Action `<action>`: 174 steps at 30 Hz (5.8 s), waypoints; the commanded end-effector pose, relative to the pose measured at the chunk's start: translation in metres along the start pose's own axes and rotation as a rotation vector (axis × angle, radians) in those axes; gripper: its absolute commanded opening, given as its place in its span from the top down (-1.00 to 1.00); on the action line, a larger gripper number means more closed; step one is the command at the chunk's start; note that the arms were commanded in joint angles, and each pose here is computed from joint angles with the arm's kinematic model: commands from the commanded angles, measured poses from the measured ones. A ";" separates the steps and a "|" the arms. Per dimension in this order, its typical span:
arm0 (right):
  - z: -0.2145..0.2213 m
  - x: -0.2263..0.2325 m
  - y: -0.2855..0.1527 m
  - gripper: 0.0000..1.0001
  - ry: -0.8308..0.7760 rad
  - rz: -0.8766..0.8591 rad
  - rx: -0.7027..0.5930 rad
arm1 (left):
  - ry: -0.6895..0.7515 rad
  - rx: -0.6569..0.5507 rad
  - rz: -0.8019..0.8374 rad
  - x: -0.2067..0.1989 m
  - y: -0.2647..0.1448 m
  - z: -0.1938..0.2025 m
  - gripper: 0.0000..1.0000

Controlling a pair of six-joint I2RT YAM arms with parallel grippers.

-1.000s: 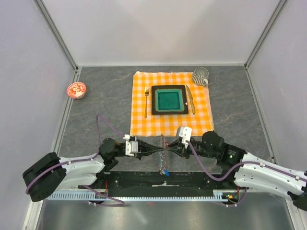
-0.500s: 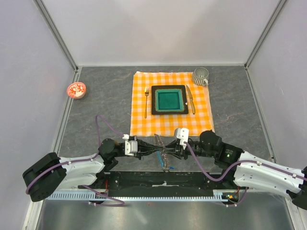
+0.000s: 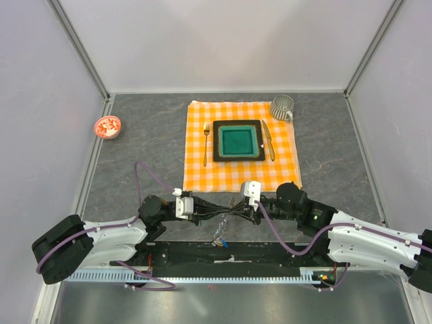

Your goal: Put the keys on the keyring

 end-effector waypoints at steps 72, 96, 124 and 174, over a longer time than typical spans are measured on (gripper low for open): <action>-0.001 -0.013 -0.010 0.11 0.115 0.133 -0.149 | -0.041 -0.011 -0.213 0.017 -0.019 0.010 0.96; 0.024 -0.028 0.006 0.34 0.122 0.186 -0.051 | 0.000 -0.081 -0.224 0.024 -0.015 -0.010 0.96; 0.022 -0.010 0.024 1.00 0.126 0.047 -0.048 | -0.004 -0.149 -0.222 0.025 -0.011 -0.023 0.96; 0.001 -0.035 -0.001 0.24 0.052 0.136 -0.033 | 0.075 -0.201 -0.194 0.013 -0.016 -0.041 0.96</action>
Point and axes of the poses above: each gripper's point midway between its finger pads, its own y axis out along the fingers, its own x axis along the line the jaws close on, z = x × y, the point moved 1 cm from there along -y, back along the fingers, and after that the axes turned 13 degrees about y, right-handed, at the moved point
